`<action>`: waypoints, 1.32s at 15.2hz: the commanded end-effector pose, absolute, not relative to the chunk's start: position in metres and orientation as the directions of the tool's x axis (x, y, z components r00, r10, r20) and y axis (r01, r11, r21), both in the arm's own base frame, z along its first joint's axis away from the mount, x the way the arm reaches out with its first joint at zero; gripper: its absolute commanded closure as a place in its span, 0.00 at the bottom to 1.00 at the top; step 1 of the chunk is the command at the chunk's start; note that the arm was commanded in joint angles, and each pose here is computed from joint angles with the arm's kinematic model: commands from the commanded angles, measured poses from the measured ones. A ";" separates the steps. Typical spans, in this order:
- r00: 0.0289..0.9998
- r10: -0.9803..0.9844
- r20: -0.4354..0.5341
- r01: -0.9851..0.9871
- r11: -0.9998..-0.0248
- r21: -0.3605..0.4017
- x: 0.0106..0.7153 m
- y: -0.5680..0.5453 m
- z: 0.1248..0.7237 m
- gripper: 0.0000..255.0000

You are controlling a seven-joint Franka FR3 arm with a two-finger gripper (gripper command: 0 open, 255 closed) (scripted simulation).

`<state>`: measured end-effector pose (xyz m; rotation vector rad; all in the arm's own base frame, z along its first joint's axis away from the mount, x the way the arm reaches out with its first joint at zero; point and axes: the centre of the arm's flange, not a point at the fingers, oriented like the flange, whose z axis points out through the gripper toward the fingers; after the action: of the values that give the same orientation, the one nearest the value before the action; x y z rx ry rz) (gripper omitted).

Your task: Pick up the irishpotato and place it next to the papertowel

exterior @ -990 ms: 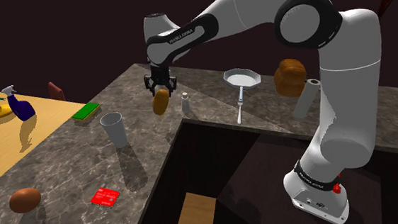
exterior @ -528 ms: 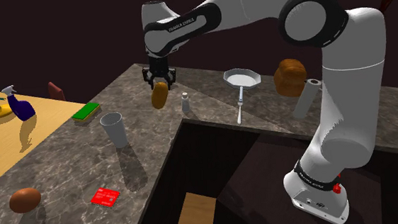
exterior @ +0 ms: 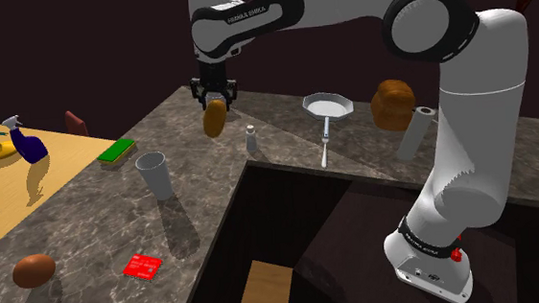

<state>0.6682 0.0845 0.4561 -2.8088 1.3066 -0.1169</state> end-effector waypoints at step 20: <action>0.642 -0.765 0.051 -0.762 -0.644 -0.069 0.612 0.029 0.535 1.00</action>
<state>0.6236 0.0372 0.5344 -2.8084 1.3077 -0.1167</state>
